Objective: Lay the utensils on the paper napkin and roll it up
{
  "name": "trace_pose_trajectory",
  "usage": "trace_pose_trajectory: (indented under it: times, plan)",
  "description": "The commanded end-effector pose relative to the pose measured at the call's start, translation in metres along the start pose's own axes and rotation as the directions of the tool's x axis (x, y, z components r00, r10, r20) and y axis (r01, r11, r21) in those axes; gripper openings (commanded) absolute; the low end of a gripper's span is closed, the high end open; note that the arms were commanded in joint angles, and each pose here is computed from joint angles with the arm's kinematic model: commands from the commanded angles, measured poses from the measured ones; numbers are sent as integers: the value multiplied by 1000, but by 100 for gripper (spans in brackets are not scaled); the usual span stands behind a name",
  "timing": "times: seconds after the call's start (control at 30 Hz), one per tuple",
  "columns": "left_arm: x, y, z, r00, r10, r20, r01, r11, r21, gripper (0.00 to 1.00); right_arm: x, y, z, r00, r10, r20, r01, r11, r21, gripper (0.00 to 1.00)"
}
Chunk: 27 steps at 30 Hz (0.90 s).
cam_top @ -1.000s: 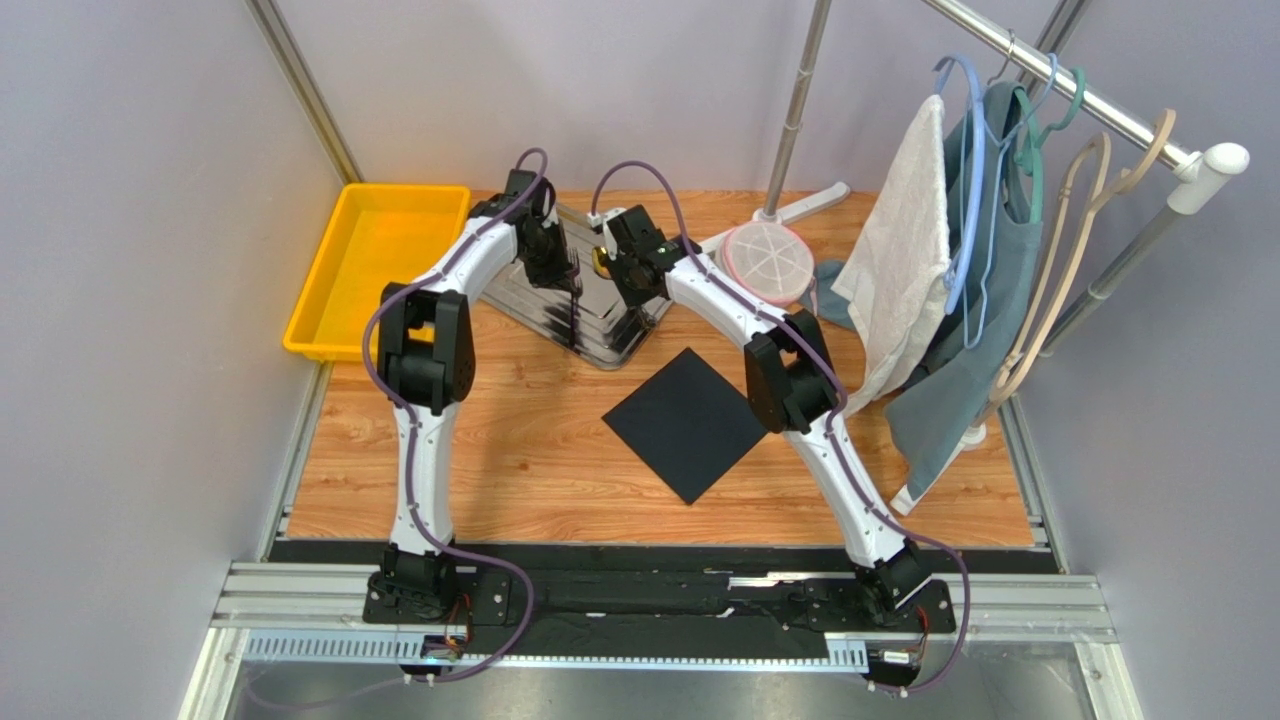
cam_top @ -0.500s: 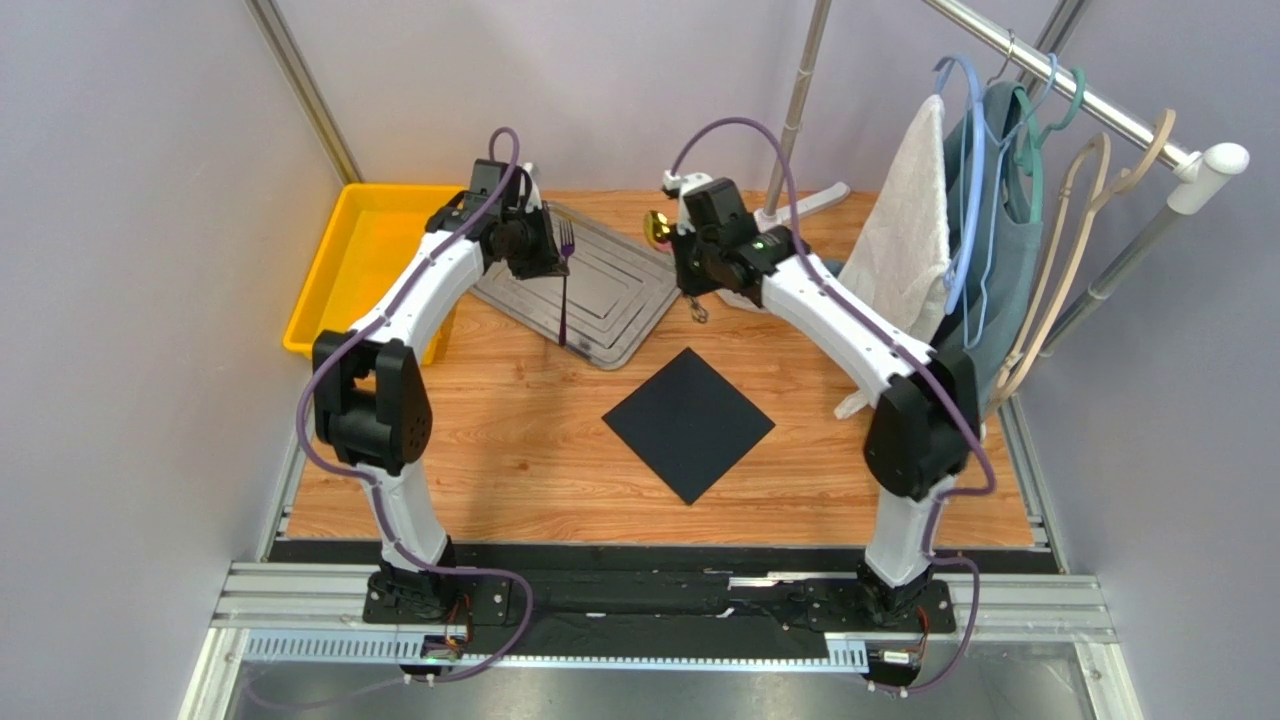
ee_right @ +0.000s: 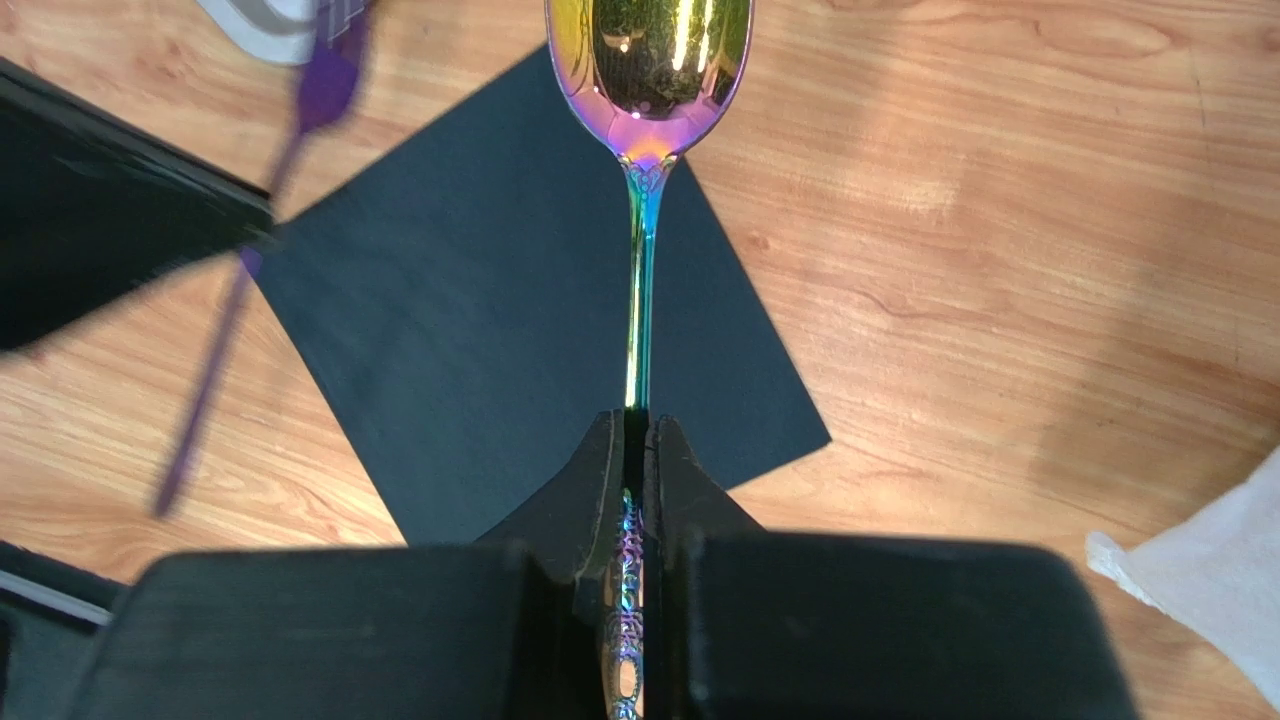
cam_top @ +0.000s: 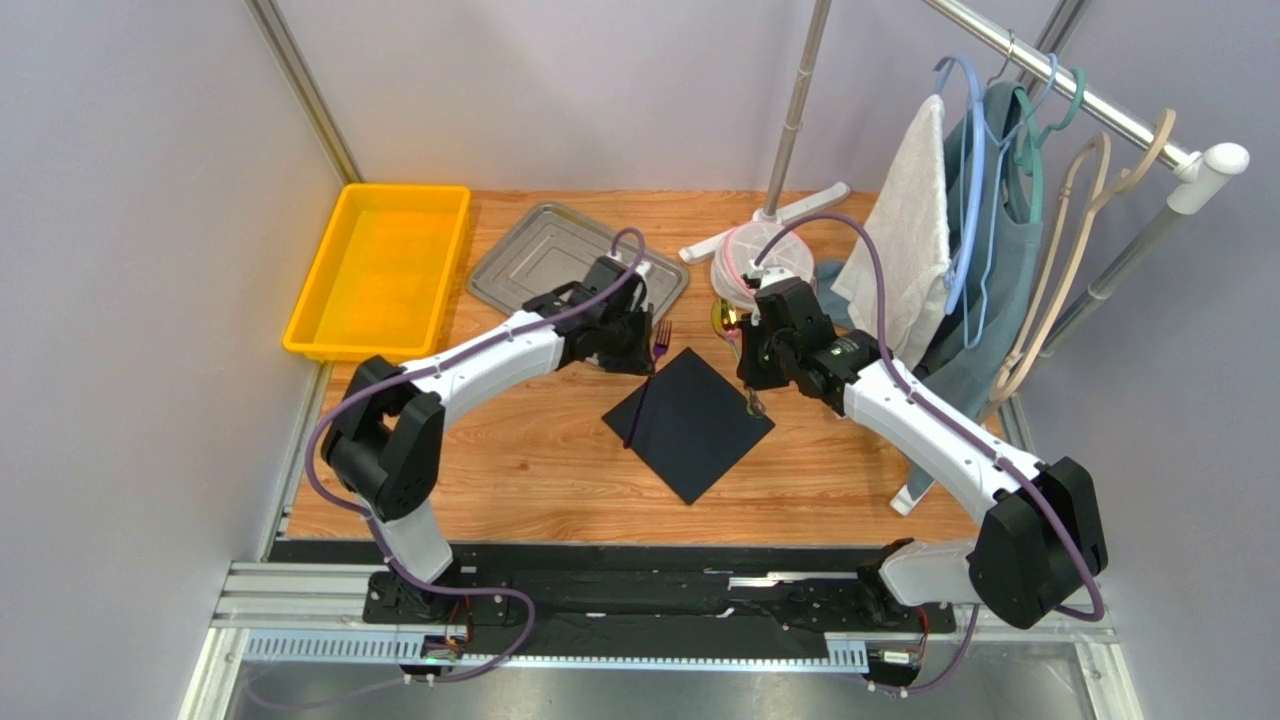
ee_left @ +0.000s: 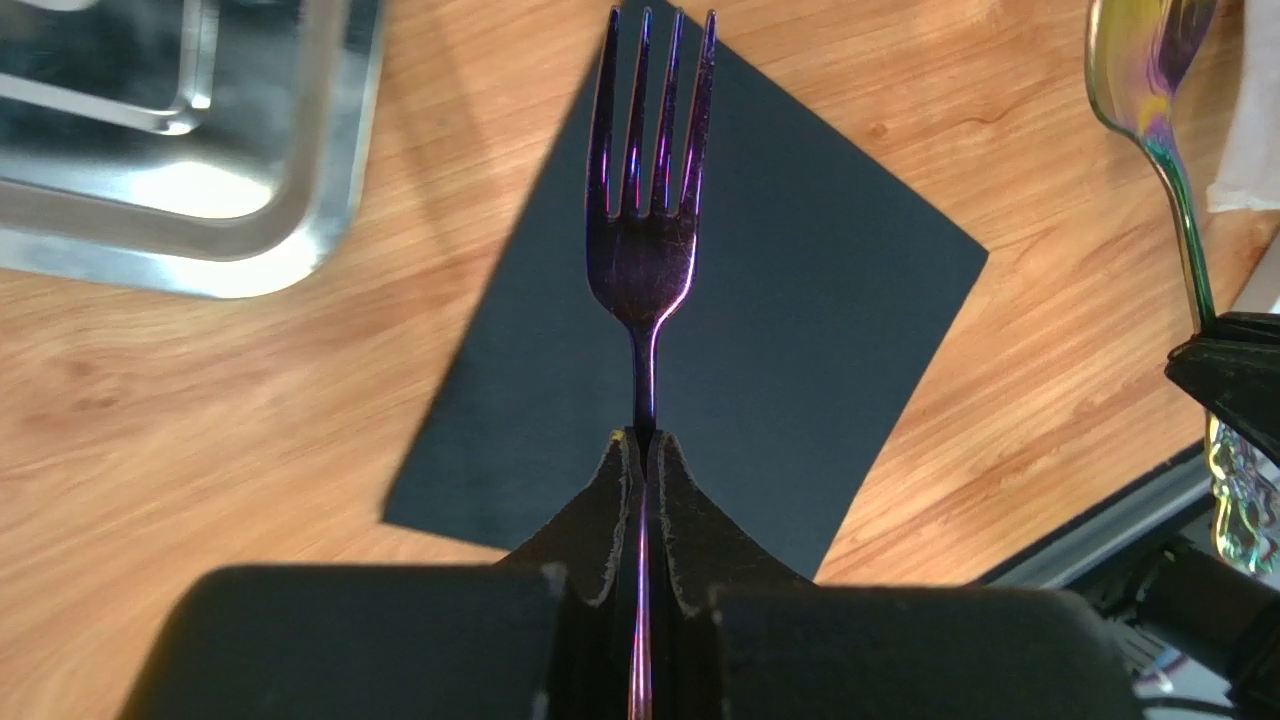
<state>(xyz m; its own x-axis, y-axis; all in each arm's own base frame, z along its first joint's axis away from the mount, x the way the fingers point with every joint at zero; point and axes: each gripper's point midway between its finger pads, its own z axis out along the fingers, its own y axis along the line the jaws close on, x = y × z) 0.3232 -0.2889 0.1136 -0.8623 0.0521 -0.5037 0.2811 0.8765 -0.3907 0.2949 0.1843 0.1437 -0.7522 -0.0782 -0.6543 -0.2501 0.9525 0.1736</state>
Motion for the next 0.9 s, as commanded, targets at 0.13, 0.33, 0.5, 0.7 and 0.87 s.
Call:
trace_pose_trajectory:
  times: [0.13, 0.33, 0.5, 0.7, 0.87]
  plan:
    - [-5, -25, 44, 995, -89, 50, 91, 995, -50, 0, -3, -1, 4, 990, 138, 35, -139, 990, 27, 0]
    - [-9, -35, 53, 991, -115, 74, 118, 992, -33, 0, 3, 14, 24, 980, 195, -29, -196, 980, -16, 0]
    - [-12, -39, 63, 982, -170, 79, 174, 984, -41, 0, 6, 7, 35, 993, 113, 11, -113, 993, -13, 0]
    - [-7, -45, 81, 978, -203, 54, 206, 977, -49, 0, 15, -9, 48, 993, 110, 50, -113, 992, 50, 0]
    - [-10, -51, 92, 974, -217, 58, 220, 974, -51, 0, 7, -7, 60, 992, 94, 85, -98, 994, 44, 0]
